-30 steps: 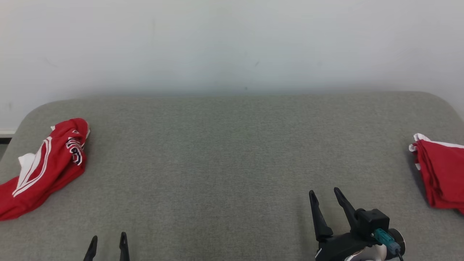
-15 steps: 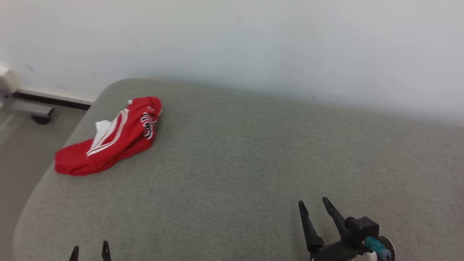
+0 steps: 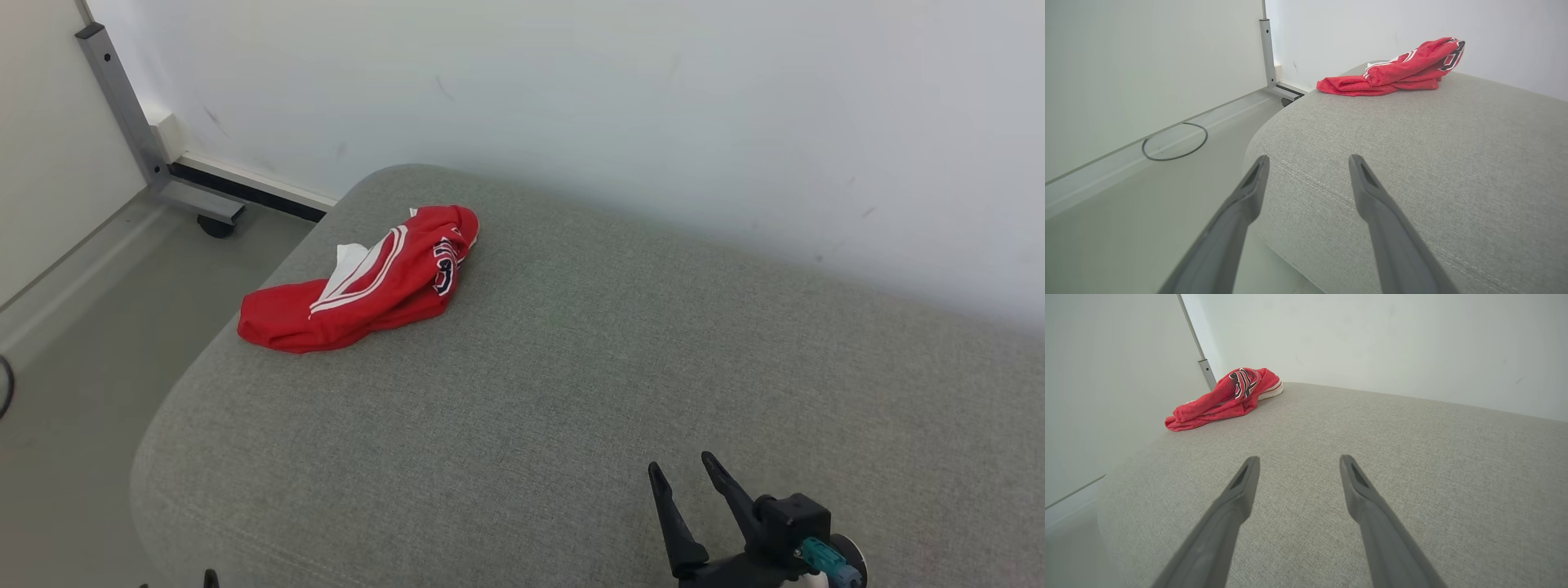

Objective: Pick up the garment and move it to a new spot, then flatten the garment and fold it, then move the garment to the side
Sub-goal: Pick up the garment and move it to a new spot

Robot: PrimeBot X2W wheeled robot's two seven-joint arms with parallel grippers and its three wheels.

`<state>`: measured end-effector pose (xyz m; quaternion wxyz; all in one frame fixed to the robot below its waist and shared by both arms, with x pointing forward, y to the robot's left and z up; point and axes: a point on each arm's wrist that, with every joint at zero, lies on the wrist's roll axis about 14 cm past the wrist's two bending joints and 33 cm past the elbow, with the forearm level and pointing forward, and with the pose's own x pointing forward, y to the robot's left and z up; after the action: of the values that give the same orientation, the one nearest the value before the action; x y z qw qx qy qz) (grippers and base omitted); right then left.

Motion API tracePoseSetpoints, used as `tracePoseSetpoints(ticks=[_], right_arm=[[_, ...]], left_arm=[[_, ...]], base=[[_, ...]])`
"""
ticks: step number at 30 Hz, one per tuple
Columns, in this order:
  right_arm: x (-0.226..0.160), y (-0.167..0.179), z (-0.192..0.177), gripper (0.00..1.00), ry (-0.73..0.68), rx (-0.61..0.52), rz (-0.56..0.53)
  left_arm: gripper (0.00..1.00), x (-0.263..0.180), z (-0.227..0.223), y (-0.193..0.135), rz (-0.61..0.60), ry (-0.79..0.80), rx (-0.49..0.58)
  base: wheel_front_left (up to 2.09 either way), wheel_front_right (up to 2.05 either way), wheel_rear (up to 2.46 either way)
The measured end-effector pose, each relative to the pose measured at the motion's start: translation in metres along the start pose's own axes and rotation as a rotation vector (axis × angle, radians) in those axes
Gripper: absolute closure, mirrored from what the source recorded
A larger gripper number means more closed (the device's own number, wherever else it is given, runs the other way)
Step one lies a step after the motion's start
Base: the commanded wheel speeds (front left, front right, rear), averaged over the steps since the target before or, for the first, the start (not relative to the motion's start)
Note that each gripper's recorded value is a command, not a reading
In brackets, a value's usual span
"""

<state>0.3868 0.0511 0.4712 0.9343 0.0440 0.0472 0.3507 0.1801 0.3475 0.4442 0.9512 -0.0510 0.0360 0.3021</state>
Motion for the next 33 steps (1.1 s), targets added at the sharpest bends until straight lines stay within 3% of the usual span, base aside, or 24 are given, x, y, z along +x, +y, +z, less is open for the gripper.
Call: tracePoseSetpoints(ticks=[14,25,33], right_arm=[[-0.002,-0.022,-0.009,0.0,0.014,-0.006,-0.05],[0.007,-0.066,-0.015,0.0,0.007,-0.017,-0.121],[0.006,-0.106,-0.017,0.0,-0.009,-0.03,-0.185]], left_arm=[[0.0,0.04,0.015,-0.02,-0.048,-0.016,-0.03],[0.0,0.133,0.066,-0.072,-0.235,-0.086,0.082],[0.0,0.2,0.072,-0.098,-0.274,-0.038,0.118]], base=[[0.0,0.0,0.0],[0.0,0.0,0.0],[0.0,0.0,0.0]])
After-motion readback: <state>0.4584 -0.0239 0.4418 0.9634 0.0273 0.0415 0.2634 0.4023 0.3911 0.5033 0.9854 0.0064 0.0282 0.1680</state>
